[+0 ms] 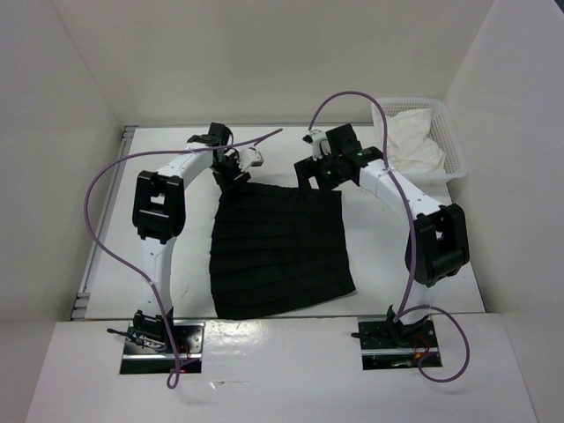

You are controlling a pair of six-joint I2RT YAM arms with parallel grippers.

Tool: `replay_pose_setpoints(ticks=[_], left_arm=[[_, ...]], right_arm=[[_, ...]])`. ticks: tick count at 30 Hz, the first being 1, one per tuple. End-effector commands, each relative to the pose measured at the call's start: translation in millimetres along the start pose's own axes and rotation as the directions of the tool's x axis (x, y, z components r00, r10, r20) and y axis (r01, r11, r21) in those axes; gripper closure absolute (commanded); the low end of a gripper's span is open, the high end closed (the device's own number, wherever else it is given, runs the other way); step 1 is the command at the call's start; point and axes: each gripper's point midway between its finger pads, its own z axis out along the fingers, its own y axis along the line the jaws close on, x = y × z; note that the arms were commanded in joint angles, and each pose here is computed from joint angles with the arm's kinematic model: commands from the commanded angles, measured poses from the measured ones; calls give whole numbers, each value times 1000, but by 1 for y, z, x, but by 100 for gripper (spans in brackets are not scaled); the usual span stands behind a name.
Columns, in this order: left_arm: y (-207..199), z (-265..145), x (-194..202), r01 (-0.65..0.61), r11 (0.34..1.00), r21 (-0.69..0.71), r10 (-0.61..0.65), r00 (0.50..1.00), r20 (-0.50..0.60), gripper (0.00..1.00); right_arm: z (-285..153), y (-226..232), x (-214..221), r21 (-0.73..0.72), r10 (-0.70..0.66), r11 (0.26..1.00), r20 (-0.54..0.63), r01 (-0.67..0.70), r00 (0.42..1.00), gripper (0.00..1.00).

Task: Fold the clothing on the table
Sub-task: Fold the skirt

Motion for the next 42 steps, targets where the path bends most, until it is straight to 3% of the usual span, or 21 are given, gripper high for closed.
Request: replay_pose_setpoints(ticks=[1,4,10,19,25,42], left_arm=[[1,4,-6,-27,999,19,27,1000,14,34],[1,4,-6,-27,999,19,27,1000,14,41],[-3,3,0,-22,999,24,22,1000,-5,69],[-16,-9,4,11,1000,11,-11,1000,6,100],[-23,-16,8,9,1000,8,-9,1000,9,100],[-24,-28,5,19,1000,-20,-18,1000,21,100]], right_arm=[[-15,5,-7,-12,-25,1000,46,26,999,1],[-18,6,-9,-11,-28,1000,55,28,998,1],[-16,-4,-7,37,-46,998,51,44,998,1],[-6,-82,2,170,-21,985,34,15,999,1],[14,-111,11,175,-16,984,-6,17,1000,1],[52,-136,26,118,-8,993,-54,14,999,1]])
